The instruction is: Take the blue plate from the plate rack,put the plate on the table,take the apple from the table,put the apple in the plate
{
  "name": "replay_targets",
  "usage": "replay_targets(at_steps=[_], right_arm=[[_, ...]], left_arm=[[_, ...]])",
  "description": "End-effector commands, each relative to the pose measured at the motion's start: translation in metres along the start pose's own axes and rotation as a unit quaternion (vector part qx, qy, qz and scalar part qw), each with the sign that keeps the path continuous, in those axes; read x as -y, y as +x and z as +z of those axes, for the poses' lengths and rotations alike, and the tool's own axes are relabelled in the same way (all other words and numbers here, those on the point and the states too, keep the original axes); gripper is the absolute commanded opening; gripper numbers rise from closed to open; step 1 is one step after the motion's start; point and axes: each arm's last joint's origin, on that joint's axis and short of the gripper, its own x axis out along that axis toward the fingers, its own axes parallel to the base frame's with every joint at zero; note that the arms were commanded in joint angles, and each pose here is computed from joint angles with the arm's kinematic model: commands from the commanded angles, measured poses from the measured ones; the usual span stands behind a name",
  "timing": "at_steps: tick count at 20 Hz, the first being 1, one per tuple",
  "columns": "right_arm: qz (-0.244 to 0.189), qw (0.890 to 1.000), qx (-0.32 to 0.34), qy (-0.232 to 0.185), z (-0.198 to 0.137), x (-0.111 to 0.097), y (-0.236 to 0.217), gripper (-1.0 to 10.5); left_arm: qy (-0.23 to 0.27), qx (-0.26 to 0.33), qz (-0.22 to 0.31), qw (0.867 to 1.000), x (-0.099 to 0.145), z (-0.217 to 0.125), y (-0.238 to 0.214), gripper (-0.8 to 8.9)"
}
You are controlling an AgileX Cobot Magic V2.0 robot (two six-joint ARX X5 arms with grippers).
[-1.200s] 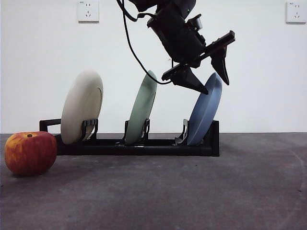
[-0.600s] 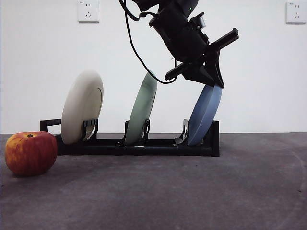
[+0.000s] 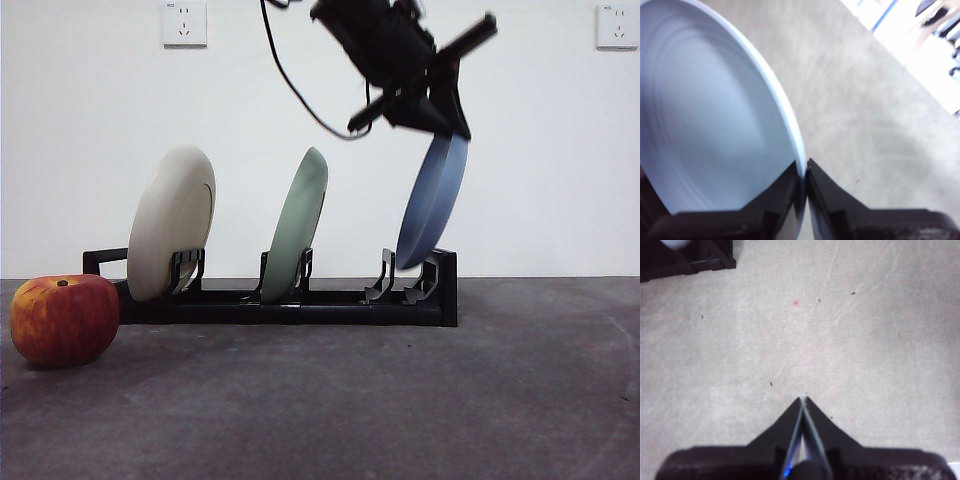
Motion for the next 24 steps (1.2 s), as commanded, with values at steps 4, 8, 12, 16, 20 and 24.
replay_targets(at_steps=[4,8,12,16,20,24], right_arm=[[0.002,1.000,0.007,-0.004,0.001,0.000,-0.002,0.0],[0.002,1.000,0.008,-0.002,0.002,0.000,-0.002,0.0],[0.002,1.000,0.012,-0.002,0.002,-0.001,-0.002,0.0],[0.004,1.000,0.018,0.005,0.003,-0.001,-0.002,0.0],[0.004,1.000,0.019,0.007,0.004,-0.001,-0.002,0.0],[0.003,1.000,0.020,0.017,0.004,-0.001,-0.002,0.0]], left_arm=[[0.014,0.017,-0.051,0.998,0.028,0.031,-0.049,-0.08],[0.083,-0.016,-0.071,0.994,0.048,0.035,-0.086,-0.08],[0.149,-0.051,-0.068,0.985,0.065,0.032,-0.127,-0.08],[0.188,-0.053,-0.027,0.980,0.081,0.028,-0.165,-0.08],[0.210,-0.015,-0.046,0.976,0.107,0.028,-0.208,-0.08],[0.249,0.016,-0.042,0.968,0.133,0.018,-0.255,-0.08]])
